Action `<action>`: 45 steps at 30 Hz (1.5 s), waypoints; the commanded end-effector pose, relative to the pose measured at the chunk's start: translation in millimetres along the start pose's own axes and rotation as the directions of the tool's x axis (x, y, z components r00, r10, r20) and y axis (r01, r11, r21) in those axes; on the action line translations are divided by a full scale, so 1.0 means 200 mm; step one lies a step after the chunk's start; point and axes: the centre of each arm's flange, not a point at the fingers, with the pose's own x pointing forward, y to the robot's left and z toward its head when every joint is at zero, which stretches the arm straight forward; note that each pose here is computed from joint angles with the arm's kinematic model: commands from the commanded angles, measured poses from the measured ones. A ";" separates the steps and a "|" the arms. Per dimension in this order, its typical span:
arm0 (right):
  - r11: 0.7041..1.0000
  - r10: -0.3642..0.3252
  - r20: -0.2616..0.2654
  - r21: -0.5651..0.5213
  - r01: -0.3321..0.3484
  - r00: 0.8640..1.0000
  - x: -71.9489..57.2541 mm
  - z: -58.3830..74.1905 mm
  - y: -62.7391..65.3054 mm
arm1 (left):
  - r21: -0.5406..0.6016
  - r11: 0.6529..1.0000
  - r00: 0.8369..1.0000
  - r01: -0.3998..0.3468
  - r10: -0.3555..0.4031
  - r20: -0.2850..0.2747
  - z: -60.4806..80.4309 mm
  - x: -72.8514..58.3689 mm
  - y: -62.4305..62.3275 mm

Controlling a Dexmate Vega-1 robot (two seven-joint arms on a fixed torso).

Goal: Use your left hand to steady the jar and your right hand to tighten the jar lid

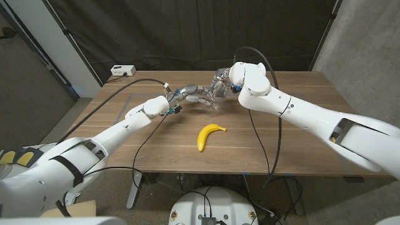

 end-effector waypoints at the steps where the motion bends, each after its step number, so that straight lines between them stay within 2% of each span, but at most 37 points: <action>1: 0.995 0.028 -0.099 0.097 -0.018 0.995 0.01 -0.01 0.07 | -0.012 1.000 1.000 -0.013 0.013 0.006 -0.01 0.00 0.00; 8: 0.972 0.043 -0.086 0.232 -0.022 0.995 0.01 -0.03 0.08 | 0.006 1.000 1.000 -0.018 0.018 0.003 0.01 -0.02 -0.02; 12: 0.970 0.050 -0.085 0.243 -0.028 0.995 0.01 -0.03 0.09 | 0.008 1.000 1.000 -0.020 0.020 0.000 0.01 -0.04 -0.04; 21: 0.962 0.072 -0.134 0.272 -0.033 0.988 0.00 -0.02 0.15 | 0.035 0.999 1.000 -0.014 0.014 0.004 0.05 -0.05 -0.07; 26: 0.965 0.107 -0.137 0.252 -0.070 0.985 0.01 -0.02 0.20 | 0.038 0.999 1.000 -0.016 0.015 0.007 0.06 -0.06 -0.09; 34: 0.930 0.143 -0.128 0.355 -0.089 0.981 0.02 -0.08 0.25 | 0.044 0.999 1.000 -0.013 0.013 0.010 0.07 -0.08 -0.09; 36: 0.902 0.151 -0.120 0.423 -0.087 0.981 0.03 -0.11 0.26 | 0.046 0.999 1.000 -0.012 0.011 0.011 0.07 -0.08 -0.08; 37: 0.865 0.152 -0.114 0.496 -0.077 0.982 0.03 -0.14 0.27 | 0.047 0.999 1.000 -0.010 0.010 0.011 0.07 -0.08 -0.08; 38: 0.842 0.157 -0.111 0.534 -0.074 0.981 0.04 -0.16 0.28 | 0.048 0.999 1.000 -0.009 0.008 0.012 0.07 -0.08 -0.08; 41: 0.720 0.173 -0.088 0.691 -0.065 0.981 0.05 -0.23 0.30 | 0.051 0.999 1.000 -0.002 0.002 0.010 0.07 -0.08 -0.08; 43: 0.686 0.152 -0.101 0.727 -0.031 0.983 0.05 -0.25 0.31 | 0.050 0.999 1.000 0.001 -0.002 0.010 0.07 -0.08 -0.08; 45: 0.670 0.136 -0.109 0.743 -0.010 0.985 0.04 -0.26 0.30 | 0.050 0.999 1.000 0.005 -0.005 0.009 0.07 -0.08 -0.08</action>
